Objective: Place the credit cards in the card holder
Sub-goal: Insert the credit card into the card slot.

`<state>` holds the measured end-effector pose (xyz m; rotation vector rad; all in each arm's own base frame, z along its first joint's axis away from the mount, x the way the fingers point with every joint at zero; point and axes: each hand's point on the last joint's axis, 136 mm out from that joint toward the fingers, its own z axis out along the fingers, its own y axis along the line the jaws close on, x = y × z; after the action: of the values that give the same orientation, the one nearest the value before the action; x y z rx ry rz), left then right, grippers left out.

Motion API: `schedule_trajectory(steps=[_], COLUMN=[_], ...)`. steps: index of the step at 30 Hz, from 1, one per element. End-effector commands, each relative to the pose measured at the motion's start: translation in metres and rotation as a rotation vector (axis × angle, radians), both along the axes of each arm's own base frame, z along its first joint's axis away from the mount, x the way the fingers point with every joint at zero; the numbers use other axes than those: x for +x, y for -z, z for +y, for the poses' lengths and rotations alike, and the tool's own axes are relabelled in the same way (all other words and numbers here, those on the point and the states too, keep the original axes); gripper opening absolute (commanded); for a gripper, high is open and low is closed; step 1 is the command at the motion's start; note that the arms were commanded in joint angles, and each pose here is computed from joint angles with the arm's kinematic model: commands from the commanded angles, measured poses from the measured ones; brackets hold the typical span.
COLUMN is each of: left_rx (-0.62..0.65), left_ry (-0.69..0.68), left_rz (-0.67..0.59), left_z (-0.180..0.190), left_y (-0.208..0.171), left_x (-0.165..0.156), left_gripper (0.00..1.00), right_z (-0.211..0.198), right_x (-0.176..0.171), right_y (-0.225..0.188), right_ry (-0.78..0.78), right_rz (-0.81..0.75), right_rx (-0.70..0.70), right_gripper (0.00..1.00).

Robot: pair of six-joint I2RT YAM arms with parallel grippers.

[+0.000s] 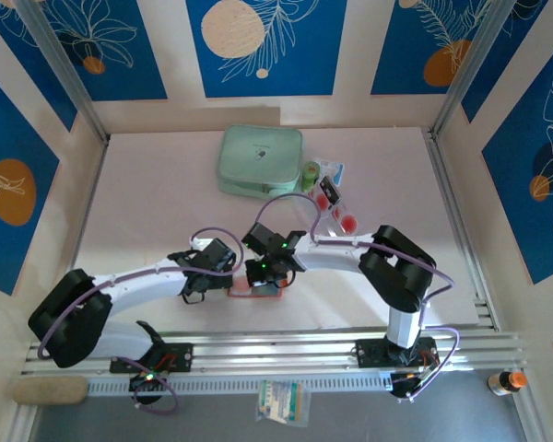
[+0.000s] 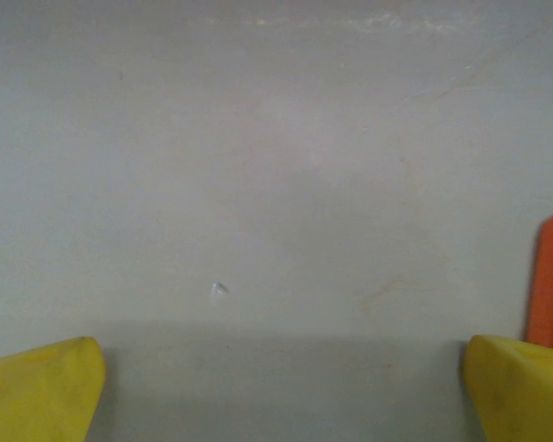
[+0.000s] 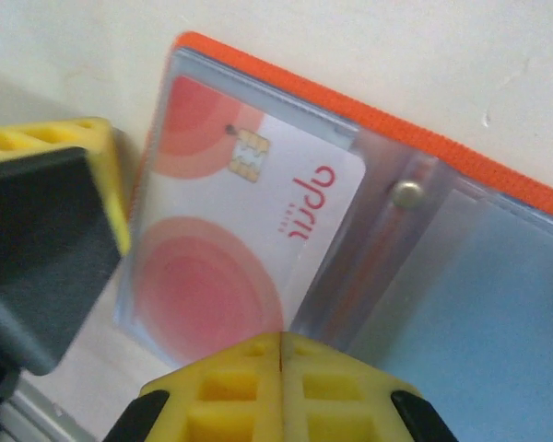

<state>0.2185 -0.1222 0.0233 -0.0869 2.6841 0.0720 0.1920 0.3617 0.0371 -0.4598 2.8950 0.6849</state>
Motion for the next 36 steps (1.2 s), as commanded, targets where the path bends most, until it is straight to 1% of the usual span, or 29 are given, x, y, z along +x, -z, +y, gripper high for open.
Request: schedule_trajectory(steps=[1, 5, 11, 19, 24, 31, 36], left_rx=[-0.047, -0.089, -0.191, -0.286, -0.325, -0.393, -0.448], left_ry=[-0.007, -0.006, 0.020, 0.049, 0.062, 0.087, 0.102], left_rz=[-0.033, -0.079, -0.133, -0.123, -0.110, -0.095, -0.093], left_z=[-0.003, -0.007, -0.024, -0.041, -0.049, -0.065, -0.076], left_y=[-0.017, -0.036, -0.051, -0.044, -0.037, -0.033, -0.031], left_x=[0.003, 0.009, 0.018, 0.019, 0.018, 0.021, 0.022], left_gripper=[1.00, 1.00, 1.00, 1.00, 1.00, 1.00, 1.00], right_z=[-0.012, -0.030, -0.047, -0.051, -0.061, -0.086, -0.090], right_x=[-0.002, -0.002, -0.002, -0.001, 0.001, -0.003, -0.005], right_y=[-0.017, -0.016, -0.013, -0.010, 0.006, 0.037, 0.041], right_ry=[0.007, 0.035, 0.060, 0.055, 0.065, 0.085, 0.090], right_rz=[-0.027, -0.032, -0.034, -0.041, -0.021, 0.041, 0.050], right_rx=[0.014, 0.004, 0.004, 0.008, -0.024, -0.096, -0.094], right_gripper=[0.00, 0.00, 0.00, 0.00, 0.00, 0.00, 0.00])
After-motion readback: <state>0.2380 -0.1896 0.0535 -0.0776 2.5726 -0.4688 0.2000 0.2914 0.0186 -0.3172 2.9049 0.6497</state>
